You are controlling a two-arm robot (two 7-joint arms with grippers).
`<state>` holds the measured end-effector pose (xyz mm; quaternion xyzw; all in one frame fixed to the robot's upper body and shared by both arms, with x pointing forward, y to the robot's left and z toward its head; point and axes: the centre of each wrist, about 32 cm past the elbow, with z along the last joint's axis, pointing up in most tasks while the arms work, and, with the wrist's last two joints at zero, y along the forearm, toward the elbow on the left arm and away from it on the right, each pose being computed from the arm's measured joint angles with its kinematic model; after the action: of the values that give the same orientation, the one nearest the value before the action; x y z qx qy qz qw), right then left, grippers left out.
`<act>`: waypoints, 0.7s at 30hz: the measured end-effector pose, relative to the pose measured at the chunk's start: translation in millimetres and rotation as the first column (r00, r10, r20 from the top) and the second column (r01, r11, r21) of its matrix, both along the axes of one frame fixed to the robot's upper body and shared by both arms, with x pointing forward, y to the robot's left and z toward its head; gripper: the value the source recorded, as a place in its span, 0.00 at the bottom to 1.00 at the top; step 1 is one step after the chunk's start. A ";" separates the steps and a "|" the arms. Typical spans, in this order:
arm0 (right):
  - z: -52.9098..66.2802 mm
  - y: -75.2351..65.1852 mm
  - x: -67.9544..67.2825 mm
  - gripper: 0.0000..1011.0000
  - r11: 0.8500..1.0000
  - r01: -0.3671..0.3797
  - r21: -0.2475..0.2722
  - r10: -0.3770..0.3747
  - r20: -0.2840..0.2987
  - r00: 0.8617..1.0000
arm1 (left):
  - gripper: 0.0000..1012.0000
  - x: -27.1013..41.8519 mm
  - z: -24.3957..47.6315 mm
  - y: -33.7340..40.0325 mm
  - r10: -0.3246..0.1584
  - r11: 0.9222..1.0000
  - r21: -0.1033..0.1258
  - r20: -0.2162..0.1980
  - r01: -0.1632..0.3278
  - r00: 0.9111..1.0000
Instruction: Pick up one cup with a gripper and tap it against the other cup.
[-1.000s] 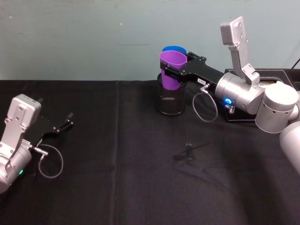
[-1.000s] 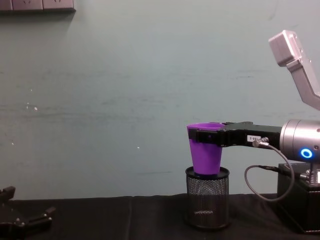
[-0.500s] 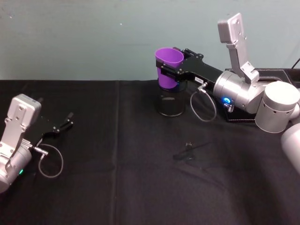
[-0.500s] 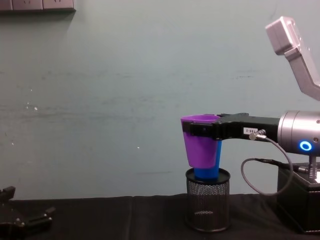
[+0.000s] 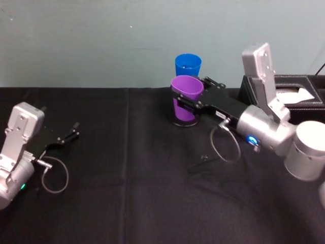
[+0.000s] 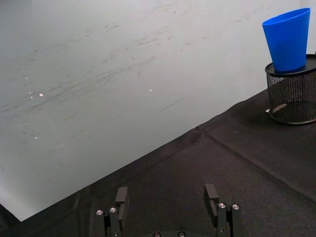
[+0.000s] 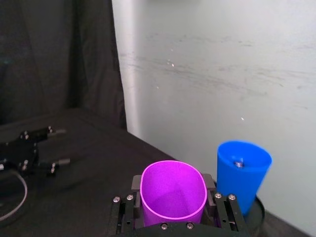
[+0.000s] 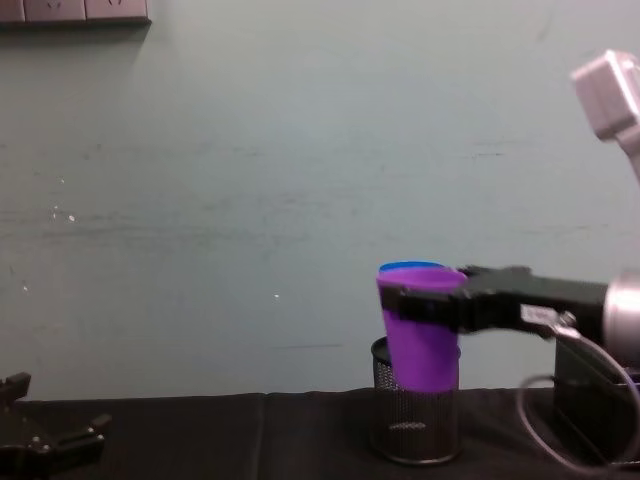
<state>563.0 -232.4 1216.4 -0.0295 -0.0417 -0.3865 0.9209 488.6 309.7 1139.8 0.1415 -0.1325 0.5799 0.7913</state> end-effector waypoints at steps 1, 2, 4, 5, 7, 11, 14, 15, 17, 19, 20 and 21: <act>-4.1 -1.6 -8.8 0.72 1.000 0.013 -0.002 -0.013 0.002 1.000 | 0.99 0.0 0.0 0.0 0.000 1.000 0.000 0.000 0.000 1.000; -5.8 -2.2 -12.5 0.72 1.000 0.018 -0.004 -0.018 0.003 1.000 | 0.99 0.0 0.0 0.0 0.000 1.000 0.000 0.000 0.000 1.000; -11.8 -4.5 -23.8 0.72 0.999 0.034 -0.004 -0.034 0.004 0.999 | 0.99 0.0 0.0 0.0 0.000 1.000 0.000 0.000 0.000 1.000; -14.2 -5.5 -27.3 0.72 0.999 0.038 -0.004 -0.038 0.003 0.999 | 0.99 0.0 0.0 0.0 0.000 1.000 0.000 0.000 0.000 1.000; -22.3 -7.0 -37.5 0.72 0.999 0.048 -0.002 -0.048 0.003 0.999 | 0.99 0.0 0.0 0.0 0.000 1.000 0.000 0.000 0.000 1.000; -37.8 -7.0 -50.3 0.72 0.998 0.066 0.000 -0.066 0.010 0.998 | 0.99 0.0 0.0 0.0 0.000 1.000 0.000 0.000 0.000 1.000; -51.0 -5.2 -56.7 0.72 0.997 0.070 0.013 -0.070 0.000 0.998 | 0.99 0.0 0.0 0.0 0.000 1.000 0.000 0.000 0.000 1.000; -54.3 -4.7 -57.9 0.72 0.997 0.072 0.016 -0.072 -0.005 0.997 | 0.99 0.0 0.0 0.0 0.000 1.000 0.000 0.000 0.000 1.000; -63.6 -3.0 -61.1 0.72 0.997 0.076 0.024 -0.076 -0.017 0.997 | 0.99 0.0 0.0 0.0 0.000 1.000 0.000 0.000 0.000 1.000; -68.9 -2.0 -62.7 0.72 0.996 0.079 0.027 -0.079 -0.023 0.997 | 0.99 0.0 0.0 0.0 0.000 1.000 0.000 0.000 0.000 1.000; -71.5 -1.5 -63.4 0.72 0.996 0.081 0.027 -0.080 -0.027 0.996 | 0.99 0.0 0.0 0.0 0.000 1.000 0.000 0.000 0.000 1.000; -75.9 -0.7 -64.5 0.72 0.996 0.083 0.025 -0.082 -0.030 0.996 | 0.99 0.0 0.0 0.0 0.000 1.000 0.000 0.000 0.000 1.000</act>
<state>498.5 -233.2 1140.4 -0.0249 -0.0220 -0.4242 0.9050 488.6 309.7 1139.8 0.1415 -0.1325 0.5799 0.7913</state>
